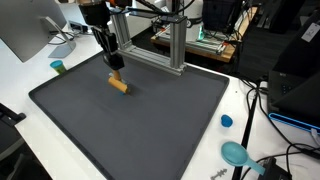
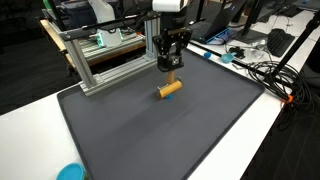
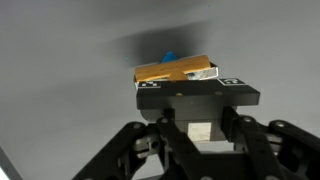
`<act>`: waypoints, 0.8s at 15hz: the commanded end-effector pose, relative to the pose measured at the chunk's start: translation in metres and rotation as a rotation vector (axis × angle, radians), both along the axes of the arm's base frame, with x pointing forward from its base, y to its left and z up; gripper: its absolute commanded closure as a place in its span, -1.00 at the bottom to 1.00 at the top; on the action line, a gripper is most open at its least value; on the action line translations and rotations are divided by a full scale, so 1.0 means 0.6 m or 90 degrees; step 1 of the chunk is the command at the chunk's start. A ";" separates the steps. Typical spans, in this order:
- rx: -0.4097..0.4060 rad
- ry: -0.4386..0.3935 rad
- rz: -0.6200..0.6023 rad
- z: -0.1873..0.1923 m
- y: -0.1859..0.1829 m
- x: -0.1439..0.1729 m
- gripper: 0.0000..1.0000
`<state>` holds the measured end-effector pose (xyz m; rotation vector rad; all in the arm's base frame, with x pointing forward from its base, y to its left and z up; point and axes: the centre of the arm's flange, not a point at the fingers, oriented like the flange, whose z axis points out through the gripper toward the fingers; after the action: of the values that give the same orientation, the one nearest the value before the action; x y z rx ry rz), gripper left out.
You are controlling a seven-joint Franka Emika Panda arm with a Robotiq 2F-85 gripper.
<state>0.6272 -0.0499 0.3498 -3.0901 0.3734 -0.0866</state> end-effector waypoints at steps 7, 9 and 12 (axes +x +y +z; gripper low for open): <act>0.014 0.028 -0.012 -0.039 -0.005 0.002 0.56; 0.017 0.038 -0.011 -0.049 -0.006 -0.001 0.56; 0.026 0.029 -0.013 -0.064 -0.006 0.003 0.56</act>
<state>0.6281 -0.0518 0.3365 -3.0894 0.3815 -0.0560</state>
